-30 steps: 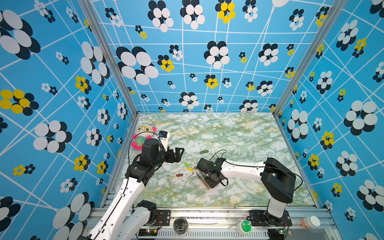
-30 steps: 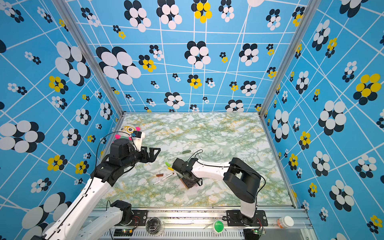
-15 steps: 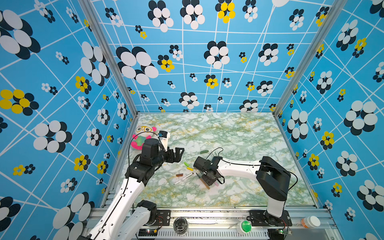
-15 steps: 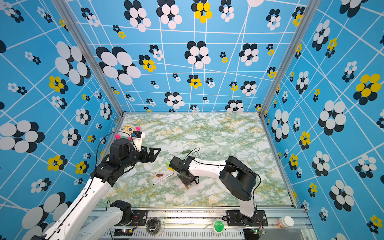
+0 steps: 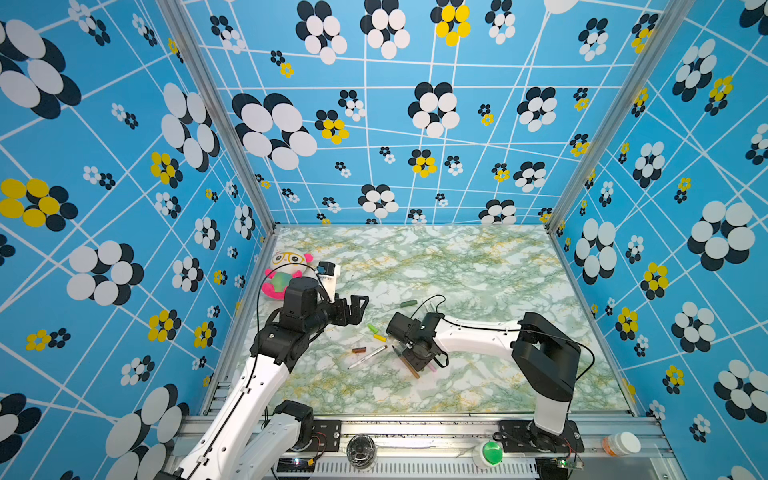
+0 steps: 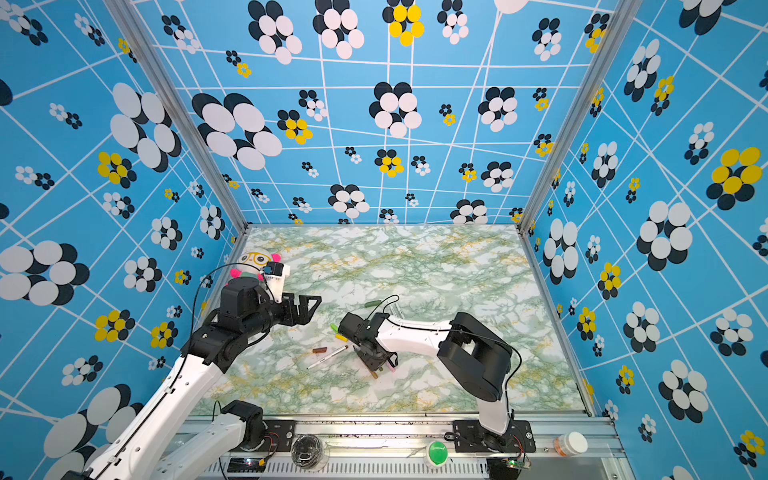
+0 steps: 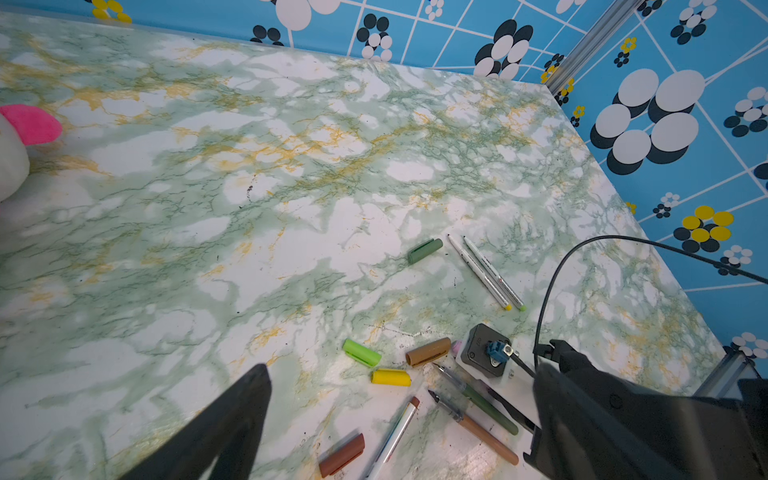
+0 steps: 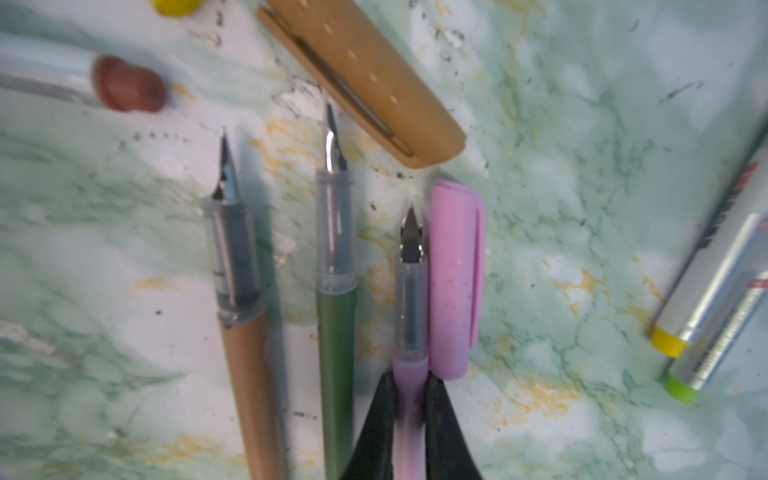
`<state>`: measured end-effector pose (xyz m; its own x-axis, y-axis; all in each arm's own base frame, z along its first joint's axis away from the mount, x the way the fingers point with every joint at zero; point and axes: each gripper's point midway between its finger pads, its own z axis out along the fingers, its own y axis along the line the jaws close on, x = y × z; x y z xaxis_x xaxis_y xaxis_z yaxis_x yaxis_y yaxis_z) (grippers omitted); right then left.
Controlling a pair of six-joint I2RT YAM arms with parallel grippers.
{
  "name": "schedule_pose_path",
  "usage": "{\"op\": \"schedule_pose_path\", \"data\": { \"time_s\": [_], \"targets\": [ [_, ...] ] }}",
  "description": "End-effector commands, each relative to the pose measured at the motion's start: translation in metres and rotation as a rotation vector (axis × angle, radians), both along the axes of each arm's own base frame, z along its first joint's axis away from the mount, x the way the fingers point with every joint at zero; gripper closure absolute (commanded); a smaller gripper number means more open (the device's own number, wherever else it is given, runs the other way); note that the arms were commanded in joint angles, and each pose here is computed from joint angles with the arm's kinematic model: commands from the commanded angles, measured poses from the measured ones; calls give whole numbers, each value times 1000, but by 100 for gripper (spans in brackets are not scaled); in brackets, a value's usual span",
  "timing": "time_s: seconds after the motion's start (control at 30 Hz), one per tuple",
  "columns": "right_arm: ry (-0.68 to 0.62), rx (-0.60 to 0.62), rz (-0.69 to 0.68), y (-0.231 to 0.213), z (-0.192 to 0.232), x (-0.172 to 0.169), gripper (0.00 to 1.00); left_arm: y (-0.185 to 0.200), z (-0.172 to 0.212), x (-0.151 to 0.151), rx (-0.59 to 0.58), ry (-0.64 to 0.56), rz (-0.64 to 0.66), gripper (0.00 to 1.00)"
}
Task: Insert the pens into the pen caps
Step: 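Lift the pink pen with the right gripper toward the left gripper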
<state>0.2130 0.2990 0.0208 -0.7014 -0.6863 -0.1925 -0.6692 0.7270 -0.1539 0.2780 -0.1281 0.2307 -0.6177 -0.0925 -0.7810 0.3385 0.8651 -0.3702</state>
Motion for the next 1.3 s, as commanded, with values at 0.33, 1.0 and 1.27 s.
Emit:
{"op": "schedule_pose_path", "data": {
  "time_s": [0.33, 1.0, 1.27],
  "targets": [
    [-102, 253, -81, -8, 84, 22, 90, -16, 26, -8, -95, -47, -64, 1],
    [-126, 950, -361, -16, 213, 72, 91, -102, 47, -38, -266, -28, -379, 1],
    [-70, 1148, -357, -6, 252, 63, 91, -146, 41, -44, -361, 24, -457, 5]
  ]
}}
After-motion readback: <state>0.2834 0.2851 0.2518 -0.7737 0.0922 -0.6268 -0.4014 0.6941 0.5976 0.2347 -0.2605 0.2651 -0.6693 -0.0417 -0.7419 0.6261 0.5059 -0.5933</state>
